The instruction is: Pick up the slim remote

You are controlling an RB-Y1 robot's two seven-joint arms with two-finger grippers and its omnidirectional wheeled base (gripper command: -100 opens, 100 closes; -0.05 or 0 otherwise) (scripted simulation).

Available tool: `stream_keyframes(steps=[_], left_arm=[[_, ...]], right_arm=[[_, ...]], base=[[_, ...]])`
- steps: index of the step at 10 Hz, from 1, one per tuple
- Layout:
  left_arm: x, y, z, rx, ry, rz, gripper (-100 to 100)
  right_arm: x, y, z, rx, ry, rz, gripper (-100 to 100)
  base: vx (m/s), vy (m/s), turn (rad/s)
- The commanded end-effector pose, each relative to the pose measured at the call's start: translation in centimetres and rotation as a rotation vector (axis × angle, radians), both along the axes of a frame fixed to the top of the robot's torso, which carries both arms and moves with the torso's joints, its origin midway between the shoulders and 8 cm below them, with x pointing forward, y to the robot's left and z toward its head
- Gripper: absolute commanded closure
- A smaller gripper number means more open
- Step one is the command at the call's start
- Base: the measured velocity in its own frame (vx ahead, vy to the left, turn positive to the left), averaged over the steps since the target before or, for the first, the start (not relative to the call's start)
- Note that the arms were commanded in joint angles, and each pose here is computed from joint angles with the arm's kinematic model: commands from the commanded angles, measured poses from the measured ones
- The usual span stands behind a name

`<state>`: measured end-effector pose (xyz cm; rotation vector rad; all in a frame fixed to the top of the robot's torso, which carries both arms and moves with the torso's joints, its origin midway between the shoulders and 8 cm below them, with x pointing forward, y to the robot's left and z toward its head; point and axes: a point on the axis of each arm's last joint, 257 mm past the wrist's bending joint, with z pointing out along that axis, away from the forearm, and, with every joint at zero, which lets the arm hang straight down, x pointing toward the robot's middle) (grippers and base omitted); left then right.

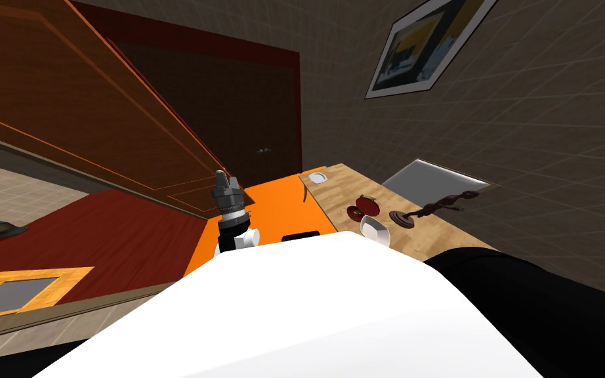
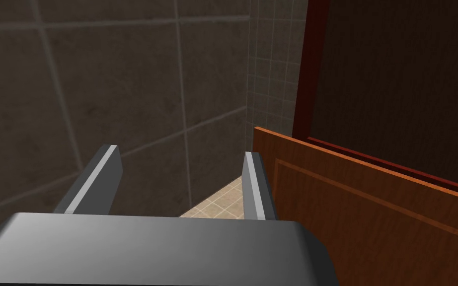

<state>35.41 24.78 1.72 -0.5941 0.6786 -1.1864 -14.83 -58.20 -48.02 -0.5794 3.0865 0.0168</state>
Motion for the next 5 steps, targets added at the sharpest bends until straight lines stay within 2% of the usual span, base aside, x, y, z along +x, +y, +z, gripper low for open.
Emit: stream_keyframes(steps=[1, 2, 4, 5], left_arm=[[0.0, 0.0, 0.0, 0.0, 0.0, 0.0, 0], [0.0, 0.0, 0.0, 0.0, 0.0, 0.0, 0], [0.0, 0.0, 0.0, 0.0, 0.0, 0.0, 0], [0.0, 0.0, 0.0, 0.0, 0.0, 0.0, 0]], right_arm=[[0.0, 0.0, 0.0, 0.0, 0.0, 0.0, 0], [-0.2, 0.9, -1.1, 0.001, -0.005, -0.01, -100], [-0.4, 1.9, -2.3, 0.002, -0.01, -0.02, -100], [-0.4, 1.5, -1.8, 0.001, -0.009, -0.019, -100]], base=[[0.008, -0.003, 0.003], [-0.016, -0.027, 0.074], [-0.032, -0.057, 0.067], [-0.014, -0.021, 0.01]])
